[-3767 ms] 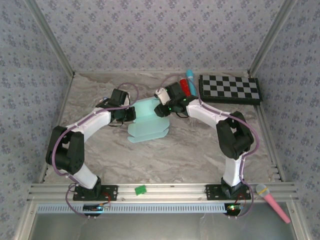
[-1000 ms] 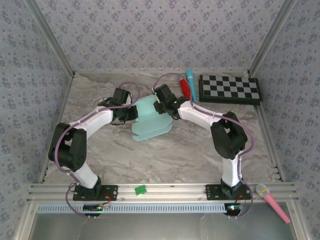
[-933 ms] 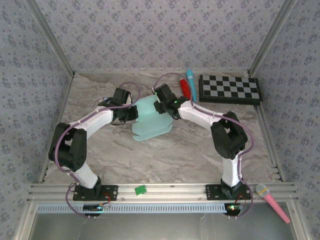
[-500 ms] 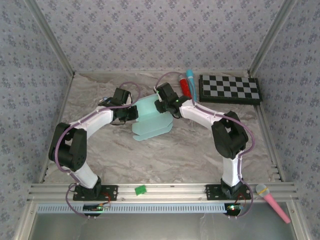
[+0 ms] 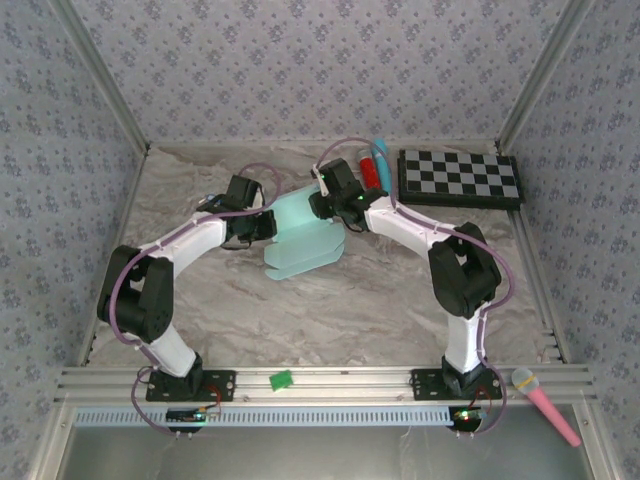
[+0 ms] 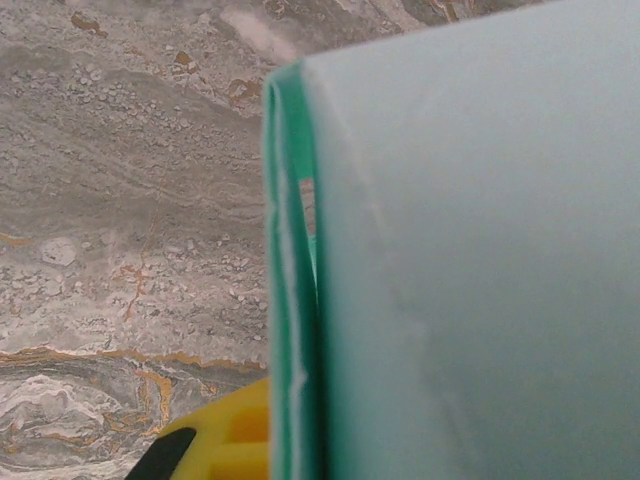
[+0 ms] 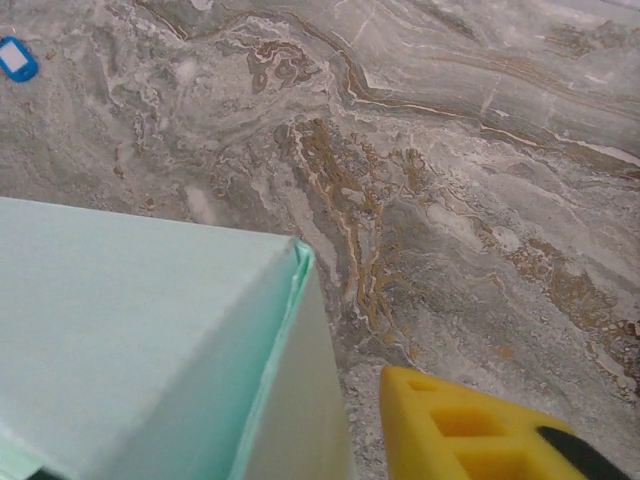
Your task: Fold the paper box
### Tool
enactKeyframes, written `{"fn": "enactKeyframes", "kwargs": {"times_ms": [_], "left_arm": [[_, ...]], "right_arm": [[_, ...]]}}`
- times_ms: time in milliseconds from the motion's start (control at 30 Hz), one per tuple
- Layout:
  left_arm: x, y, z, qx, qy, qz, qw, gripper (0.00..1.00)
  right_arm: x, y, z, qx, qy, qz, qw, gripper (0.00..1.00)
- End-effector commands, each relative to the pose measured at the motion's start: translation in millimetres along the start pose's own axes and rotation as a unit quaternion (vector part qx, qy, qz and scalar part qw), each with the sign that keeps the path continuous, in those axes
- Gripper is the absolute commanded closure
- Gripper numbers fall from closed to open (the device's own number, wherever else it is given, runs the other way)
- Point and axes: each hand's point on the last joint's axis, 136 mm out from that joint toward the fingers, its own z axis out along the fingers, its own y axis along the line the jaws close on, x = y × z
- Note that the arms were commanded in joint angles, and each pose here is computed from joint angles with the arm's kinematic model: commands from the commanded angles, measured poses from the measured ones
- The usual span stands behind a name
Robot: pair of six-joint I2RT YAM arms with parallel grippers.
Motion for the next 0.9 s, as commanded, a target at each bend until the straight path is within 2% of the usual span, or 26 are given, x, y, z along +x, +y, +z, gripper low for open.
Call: {"fn": "enactKeyframes", "kwargs": {"times_ms": [0, 400, 867], "left_arm": [[12.7, 2.0, 3.8, -0.012, 0.030, 0.007, 0.999, 1.00], [11.4, 0.4, 3.9, -0.010, 0.030, 0.009, 0.999, 1.00], [12.7, 0.9, 6.3, -0.010, 0.034, 0.009, 0.999, 1.00]], "right_arm": [[-34.1, -12.6, -16.9, 0.017, -0.053, 0.020, 0.998, 0.69], [-21.4, -46.3, -9.9, 0.162, -0.026, -0.006, 0.986, 0.85], [-6.2, -61.1, 0.7, 0.224, 0.006, -0.025, 0.974, 1.00]]}}
